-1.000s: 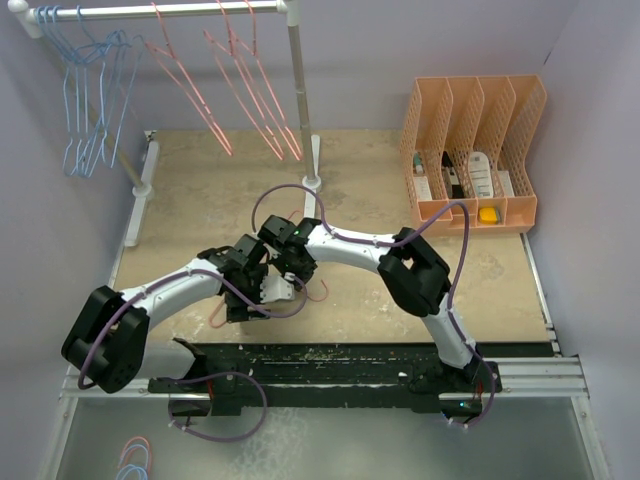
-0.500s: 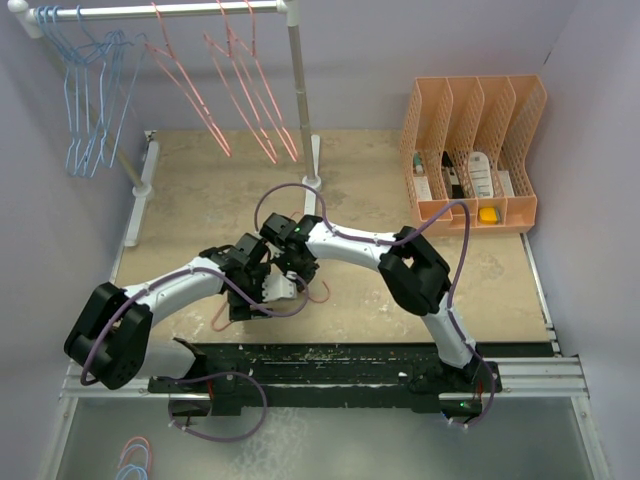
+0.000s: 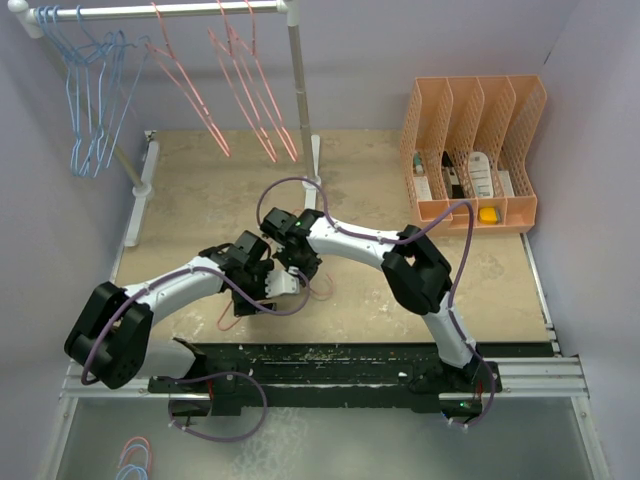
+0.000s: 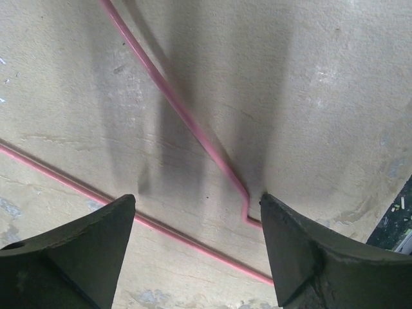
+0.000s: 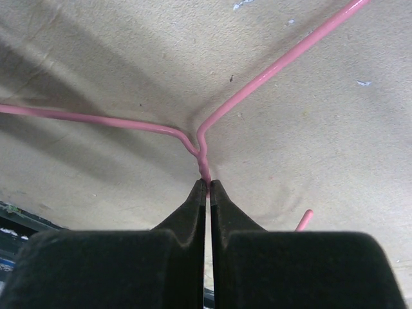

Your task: Organize the hangers

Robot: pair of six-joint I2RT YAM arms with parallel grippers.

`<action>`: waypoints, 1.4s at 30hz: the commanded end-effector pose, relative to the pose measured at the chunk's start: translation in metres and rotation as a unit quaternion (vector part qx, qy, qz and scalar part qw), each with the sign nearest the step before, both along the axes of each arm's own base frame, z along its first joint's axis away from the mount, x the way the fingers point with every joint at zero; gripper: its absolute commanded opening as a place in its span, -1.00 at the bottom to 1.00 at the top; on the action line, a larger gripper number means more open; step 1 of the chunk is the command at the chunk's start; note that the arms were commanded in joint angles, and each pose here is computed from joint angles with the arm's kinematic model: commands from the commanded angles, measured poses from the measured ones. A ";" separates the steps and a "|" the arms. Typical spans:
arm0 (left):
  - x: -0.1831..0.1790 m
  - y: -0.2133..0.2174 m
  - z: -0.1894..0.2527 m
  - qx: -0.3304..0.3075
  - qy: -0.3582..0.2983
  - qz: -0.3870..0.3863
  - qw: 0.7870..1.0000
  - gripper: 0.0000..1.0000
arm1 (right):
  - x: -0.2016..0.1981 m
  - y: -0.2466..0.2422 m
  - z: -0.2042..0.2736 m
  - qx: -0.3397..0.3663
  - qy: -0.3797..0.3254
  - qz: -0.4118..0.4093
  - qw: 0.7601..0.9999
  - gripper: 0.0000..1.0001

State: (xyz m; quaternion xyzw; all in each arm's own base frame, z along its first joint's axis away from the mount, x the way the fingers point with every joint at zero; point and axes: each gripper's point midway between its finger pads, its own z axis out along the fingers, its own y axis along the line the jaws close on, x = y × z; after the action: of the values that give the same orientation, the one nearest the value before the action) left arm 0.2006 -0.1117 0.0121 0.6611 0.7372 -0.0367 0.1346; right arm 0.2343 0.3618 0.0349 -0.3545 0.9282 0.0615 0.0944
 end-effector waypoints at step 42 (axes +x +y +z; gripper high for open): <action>-0.037 0.055 0.015 0.063 0.025 0.039 0.997 -0.71 | 0.053 -0.056 0.086 0.191 -0.042 -0.181 0.964 0.65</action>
State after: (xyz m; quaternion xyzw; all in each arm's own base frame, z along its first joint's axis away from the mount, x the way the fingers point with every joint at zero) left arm 0.1635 -0.0636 0.0128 0.6343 0.7696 -0.0146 0.0715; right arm 0.2968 0.2996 0.1539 -0.1445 0.9362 0.2122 0.2402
